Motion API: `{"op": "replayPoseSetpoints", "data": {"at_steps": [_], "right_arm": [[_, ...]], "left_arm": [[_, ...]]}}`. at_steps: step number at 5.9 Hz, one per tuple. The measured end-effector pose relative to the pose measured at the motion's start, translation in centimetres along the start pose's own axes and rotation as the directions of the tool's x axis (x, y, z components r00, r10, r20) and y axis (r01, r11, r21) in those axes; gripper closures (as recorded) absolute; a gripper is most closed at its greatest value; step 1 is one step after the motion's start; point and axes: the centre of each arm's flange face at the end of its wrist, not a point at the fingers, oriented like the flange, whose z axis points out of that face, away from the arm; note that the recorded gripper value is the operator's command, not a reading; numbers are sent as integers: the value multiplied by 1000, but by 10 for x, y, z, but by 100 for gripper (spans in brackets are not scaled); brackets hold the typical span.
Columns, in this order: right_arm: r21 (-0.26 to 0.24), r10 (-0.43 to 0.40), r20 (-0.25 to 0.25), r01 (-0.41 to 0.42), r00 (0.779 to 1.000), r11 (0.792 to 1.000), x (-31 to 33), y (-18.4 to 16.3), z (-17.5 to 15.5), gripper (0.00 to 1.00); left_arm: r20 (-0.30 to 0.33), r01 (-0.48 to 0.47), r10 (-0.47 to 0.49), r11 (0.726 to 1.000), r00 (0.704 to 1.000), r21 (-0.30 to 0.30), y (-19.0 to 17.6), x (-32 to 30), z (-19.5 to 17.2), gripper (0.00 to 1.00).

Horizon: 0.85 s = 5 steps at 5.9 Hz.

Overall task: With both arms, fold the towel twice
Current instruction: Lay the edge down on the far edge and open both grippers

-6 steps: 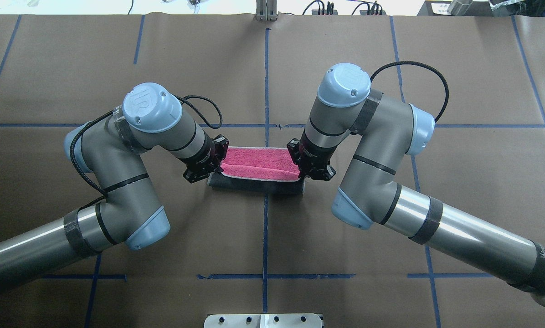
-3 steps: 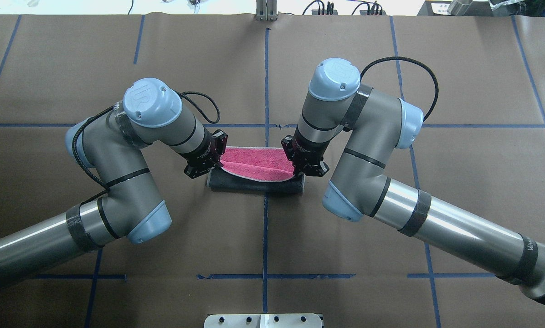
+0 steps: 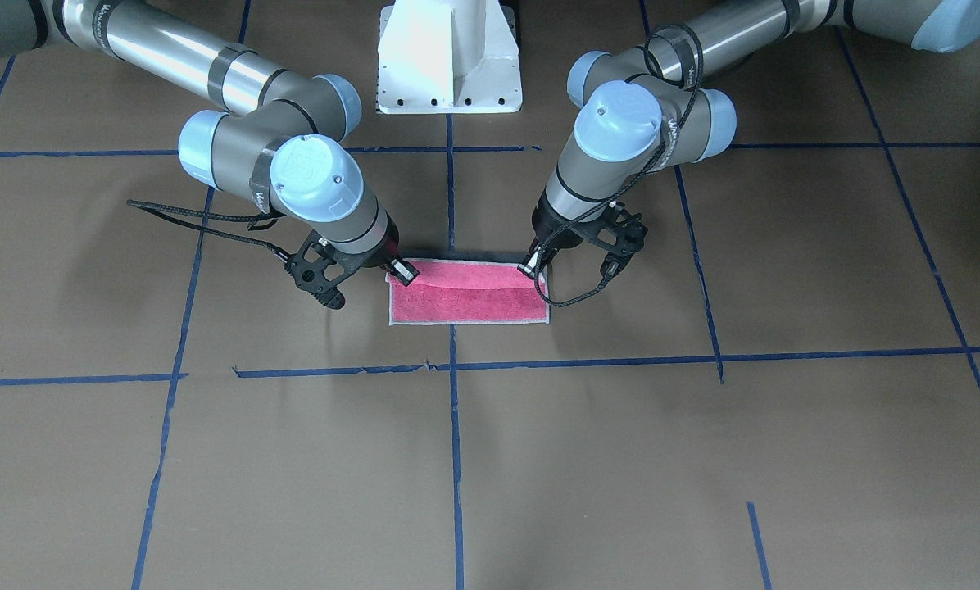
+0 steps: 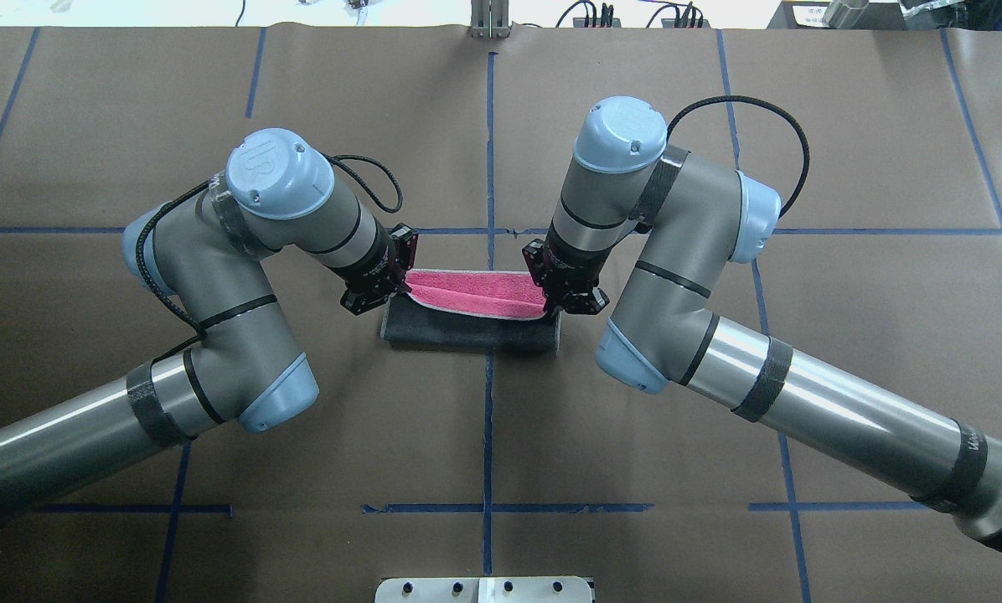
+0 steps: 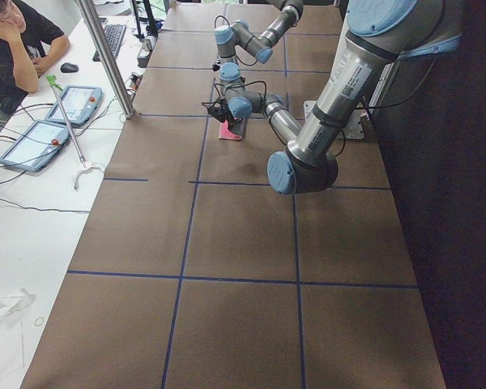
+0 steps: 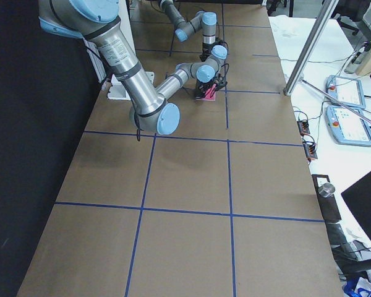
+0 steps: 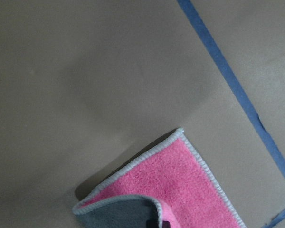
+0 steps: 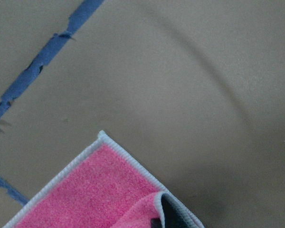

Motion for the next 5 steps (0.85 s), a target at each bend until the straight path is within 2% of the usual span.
{"op": "replayPoseSetpoints", "data": {"at_steps": [1,2,3,4,5], "right_arm": [[1,4,2,-4,1000,1000,-3,-3,-2,97],[1,3,7,-3,1000,1000,-7,-5,-2,88],[-3,-5,17,5,1000,1000,-8,-6,-1,1],[-1,-20,35,20,999,1000,-10,-8,1,0],[26,-40,56,39,998,999,-11,-12,2,0]], "left_arm": [[-5,6,-6,1000,1000,4,-6,3,1,100],[-8,9,-9,1000,1000,8,-11,6,2,97],[-12,7,-7,1000,1000,7,-12,7,3,83],[-24,1,-1,1000,1000,2,-13,8,3,1],[-53,-11,11,1000,999,4,-16,10,1,0]]}}
